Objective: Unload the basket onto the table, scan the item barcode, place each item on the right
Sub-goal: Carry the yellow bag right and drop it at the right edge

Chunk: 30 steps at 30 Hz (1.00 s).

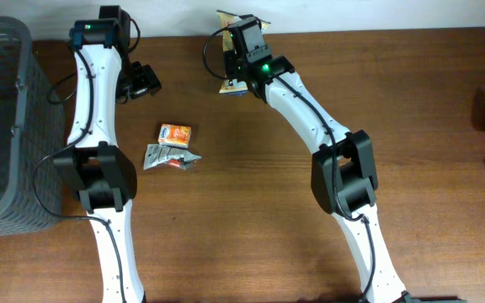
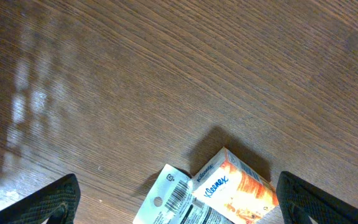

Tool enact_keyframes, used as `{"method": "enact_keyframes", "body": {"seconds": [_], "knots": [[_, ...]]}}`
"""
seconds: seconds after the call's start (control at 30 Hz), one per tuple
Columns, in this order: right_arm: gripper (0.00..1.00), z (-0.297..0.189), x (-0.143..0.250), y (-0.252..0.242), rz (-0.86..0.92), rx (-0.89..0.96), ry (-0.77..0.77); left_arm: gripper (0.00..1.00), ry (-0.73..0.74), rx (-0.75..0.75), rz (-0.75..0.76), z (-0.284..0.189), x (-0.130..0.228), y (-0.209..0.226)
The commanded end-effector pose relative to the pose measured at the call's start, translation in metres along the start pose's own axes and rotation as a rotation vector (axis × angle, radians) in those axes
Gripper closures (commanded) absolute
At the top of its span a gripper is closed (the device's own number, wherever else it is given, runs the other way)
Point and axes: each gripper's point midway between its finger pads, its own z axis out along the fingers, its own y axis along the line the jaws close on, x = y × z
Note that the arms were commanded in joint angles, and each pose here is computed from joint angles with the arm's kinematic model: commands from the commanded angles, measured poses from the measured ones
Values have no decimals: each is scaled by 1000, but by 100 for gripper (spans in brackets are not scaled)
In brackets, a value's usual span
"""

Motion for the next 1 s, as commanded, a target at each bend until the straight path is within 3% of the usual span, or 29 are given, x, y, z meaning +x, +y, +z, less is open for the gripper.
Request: {"method": "enact_keyframes", "body": {"seconds": [0.0,0.07,0.2,0.3,0.4,0.53,0.63,0.7,0.8,0.87,0.97], "knots": [[96,-44,-66,-19,64,17,-138,1,2,2,-9,-1,1,0],[96,-56,-76,-62,166,70,-134,1,2,2,-9,-1,1,0],[96,-56,-65,-38,139,-82,-68,1,2,2,-9,-1,1,0],[96,-56,-61,-18,21,-98,-66,1,2,2,-9,-1,1,0],[96,-49,-54,-21,25,-73,-48,1,2,2,-9,-1,1,0],[96,-80,-82,-38,81,-59,-103,1,2,2,-9,-1,1,0],[96,-145,-113,-147,384,135,-160,1,2,2,-9,-1,1,0],[96,-174,-93,-237,490,276,-97,1,2,2,-9,-1,1,0],[96,-231,11,-407,714,615,141,1,2,2,-9,-1,1,0],[96,-274,70,-486,851,775,219,1,2,2,-9,-1,1,0],[93,-314,137,-563,1015,888,255,1,2,2,-9,-1,1,0]]}}
